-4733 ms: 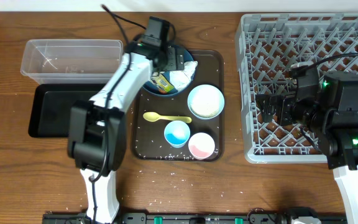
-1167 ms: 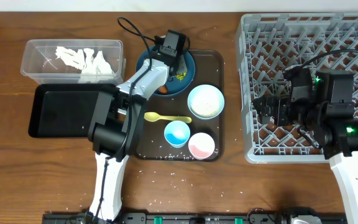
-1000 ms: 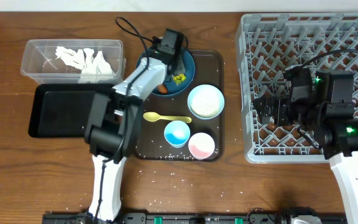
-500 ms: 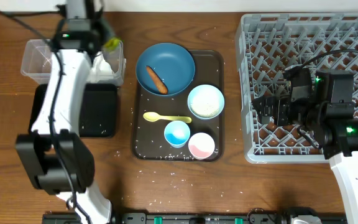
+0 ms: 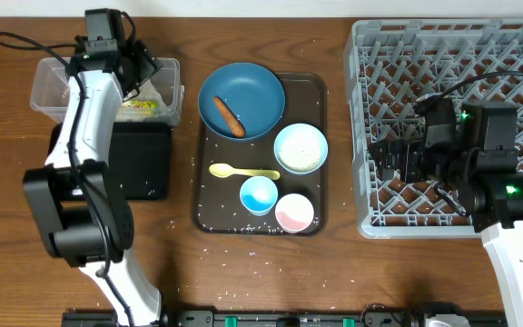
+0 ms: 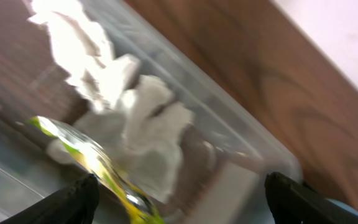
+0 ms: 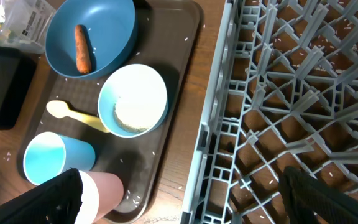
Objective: Sort waste into correct bins and load items into the dishwasher rack
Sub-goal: 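Drop wrapper into clear plastic bin with left gripper, then grasp orange carrot from blue plate with left gripper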
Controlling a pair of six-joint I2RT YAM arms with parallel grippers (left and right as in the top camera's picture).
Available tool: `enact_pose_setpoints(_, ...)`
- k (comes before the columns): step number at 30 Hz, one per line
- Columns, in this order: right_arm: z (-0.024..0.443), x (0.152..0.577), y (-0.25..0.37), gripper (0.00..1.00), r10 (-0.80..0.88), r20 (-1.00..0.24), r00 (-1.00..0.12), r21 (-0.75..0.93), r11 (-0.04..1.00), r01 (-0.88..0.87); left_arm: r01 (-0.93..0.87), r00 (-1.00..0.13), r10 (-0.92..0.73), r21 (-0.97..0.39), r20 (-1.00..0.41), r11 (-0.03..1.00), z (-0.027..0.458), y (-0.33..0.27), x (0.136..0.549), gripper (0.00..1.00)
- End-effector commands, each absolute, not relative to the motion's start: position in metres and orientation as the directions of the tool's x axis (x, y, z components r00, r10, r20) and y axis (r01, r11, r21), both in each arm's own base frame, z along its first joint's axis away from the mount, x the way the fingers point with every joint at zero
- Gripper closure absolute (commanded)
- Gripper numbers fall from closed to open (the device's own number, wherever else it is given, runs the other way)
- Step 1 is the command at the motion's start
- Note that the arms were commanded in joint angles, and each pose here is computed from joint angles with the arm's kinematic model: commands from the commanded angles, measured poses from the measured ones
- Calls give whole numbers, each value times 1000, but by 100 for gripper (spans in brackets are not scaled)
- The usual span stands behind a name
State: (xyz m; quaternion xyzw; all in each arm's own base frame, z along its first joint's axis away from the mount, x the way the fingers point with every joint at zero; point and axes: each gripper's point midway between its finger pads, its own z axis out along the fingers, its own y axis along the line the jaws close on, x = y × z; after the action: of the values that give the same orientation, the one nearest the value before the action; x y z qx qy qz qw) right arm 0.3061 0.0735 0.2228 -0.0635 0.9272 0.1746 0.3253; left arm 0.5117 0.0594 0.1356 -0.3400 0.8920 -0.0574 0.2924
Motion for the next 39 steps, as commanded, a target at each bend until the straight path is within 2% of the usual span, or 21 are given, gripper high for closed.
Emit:
enact_pose_setpoints(1, 231, 308, 77, 1, -19, -644, -764, 278, 926, -257, -468, -620, -615, -399, -487, 788, 181, 14, 510, 12)
enact_pose_setpoints(8, 231, 308, 77, 1, -19, -647, -763, 277, 926, -257, -478, -727, -605, -394, -324, 785, 146, -88, 478, 13)
enact_pose_setpoints(13, 230, 307, 77, 1, -19, -641, -767, 278, 926, -256, -529, -709, -601, -285, -370, 800, 112, -121, 472, 21)
enact_pose_setpoints(16, 230, 306, 77, 1, -19, -637, -770, 279, 926, -254, -520, -721, -572, -240, -393, 820, 93, -131, 474, 24)
enact_pose_setpoints(24, 228, 304, 77, 1, -20, -627, -779, 282, 926, -250, -547, -754, -564, -152, -337, 823, 31, -126, 474, 24)
enact_pose_setpoints(31, 227, 304, 77, 1, -20, -626, -780, 282, 926, -250, -530, -782, -540, -124, -312, 839, -1, -130, 474, 25)
enact_pose_setpoints(33, 227, 304, 77, 1, -20, -626, -780, 282, 926, -250, -530, -785, -538, -116, -307, 840, -5, -130, 473, 38)
enact_pose_setpoints(34, 227, 304, 77, 1, -20, -626, -780, 282, 926, -250, -530, -785, -538, -115, -306, 840, -5, -130, 473, 50)
enact_pose_setpoints(36, 227, 304, 77, 1, -20, -626, -779, 281, 926, -250, -530, -785, -538, -116, -307, 840, -5, -130, 473, 67)
enact_pose_setpoints(38, 227, 304, 77, 1, -20, -626, -779, 281, 926, -250, -530, -783, -539, -122, -311, 839, -4, -130, 475, 79)
enact_pose_setpoints(39, 227, 304, 77, 1, -20, -626, -780, 282, 926, -250, -529, -781, -540, -126, -313, 839, -4, -131, 476, 81)
